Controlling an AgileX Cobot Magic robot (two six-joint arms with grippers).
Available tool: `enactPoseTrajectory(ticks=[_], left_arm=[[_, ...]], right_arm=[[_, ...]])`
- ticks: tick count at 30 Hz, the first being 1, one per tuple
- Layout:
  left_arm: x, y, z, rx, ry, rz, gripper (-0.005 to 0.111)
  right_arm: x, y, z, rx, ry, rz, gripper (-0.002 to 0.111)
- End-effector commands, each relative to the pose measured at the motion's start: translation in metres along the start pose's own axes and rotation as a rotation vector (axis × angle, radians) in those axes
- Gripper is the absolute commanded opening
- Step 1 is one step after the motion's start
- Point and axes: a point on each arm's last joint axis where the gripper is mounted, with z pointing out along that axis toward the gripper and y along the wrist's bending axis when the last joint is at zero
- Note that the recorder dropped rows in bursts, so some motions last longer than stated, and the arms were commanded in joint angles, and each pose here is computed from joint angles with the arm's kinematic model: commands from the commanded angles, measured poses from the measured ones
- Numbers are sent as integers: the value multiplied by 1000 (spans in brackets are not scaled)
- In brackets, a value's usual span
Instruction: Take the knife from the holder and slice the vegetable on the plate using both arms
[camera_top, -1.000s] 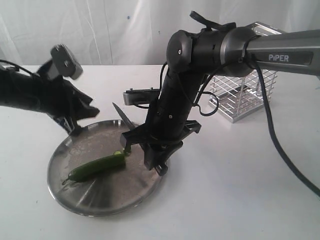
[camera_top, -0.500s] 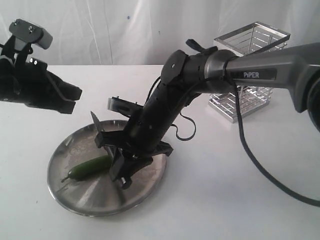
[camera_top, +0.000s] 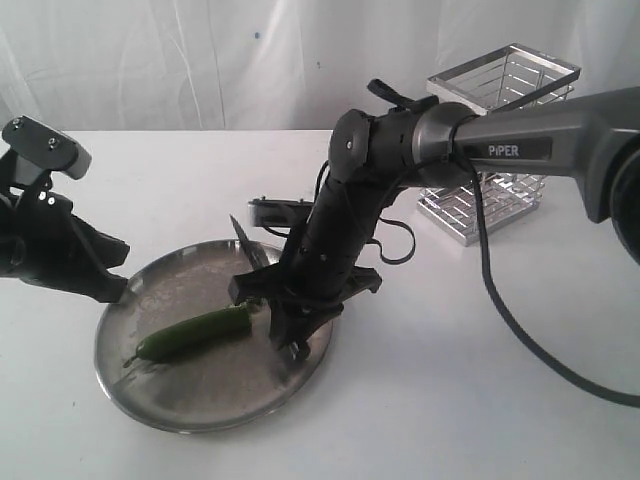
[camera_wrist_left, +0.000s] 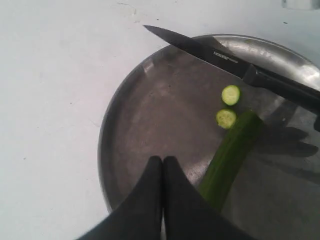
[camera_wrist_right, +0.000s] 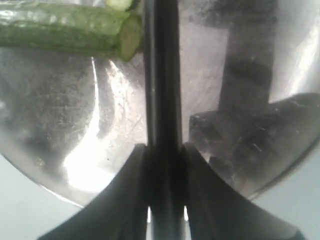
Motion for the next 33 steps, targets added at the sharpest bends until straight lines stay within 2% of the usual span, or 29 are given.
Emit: enactPoseTrajectory(ticks=[1, 2, 5, 8, 12, 16, 19, 21, 22, 24, 27, 28, 30, 32, 33], left_arm=[[0, -1, -2, -5, -12, -25, 0], [0, -1, -2, -5, -12, -25, 0], [-1, 1, -2, -28, -18, -25, 0], [-1, 3, -2, -48, -23, -33, 0], [-4, 2, -8, -48, -46, -92, 0], [-13, -1, -27, -58, -120, -197, 0], [-21, -6, -48, -43, -200, -383, 0], [-23, -7, -57, -36, -234, -473, 0], [-22, -7, -59, -44, -245, -500, 0], [-16, -7, -65, -79, -275, -552, 0], [6, -6, -72, -174, -312, -577, 0], [25, -7, -77, -235, -333, -611, 0], [47, -9, -83, -292, -368, -704, 0], [69, -12, -88, -338, -393, -780, 0], [87, -15, -91, -370, -399, -803, 0]], right_arm=[[0, 0, -3, 3, -3, -81, 0], [0, 0, -3, 3, -3, -81, 1], [0, -1, -3, 6, 0, -83, 15], [1, -6, -3, 61, 17, -119, 27], [8, -10, -7, 115, 93, -159, 28], [11, -17, -37, 313, 83, -235, 25], [7, -27, -75, 579, -60, -211, 9], [7, -31, -89, 681, -104, -192, 0], [7, -34, -95, 697, -123, -166, 0], [10, -46, -103, 680, -142, -120, 0], [23, -72, -111, 581, -143, -8, 0], [42, -90, -117, 474, -128, 30, 0], [66, -102, -124, 397, -126, 25, 0], [88, -110, -137, 329, -218, 115, 0], [112, -115, -152, 345, -336, 161, 0]])
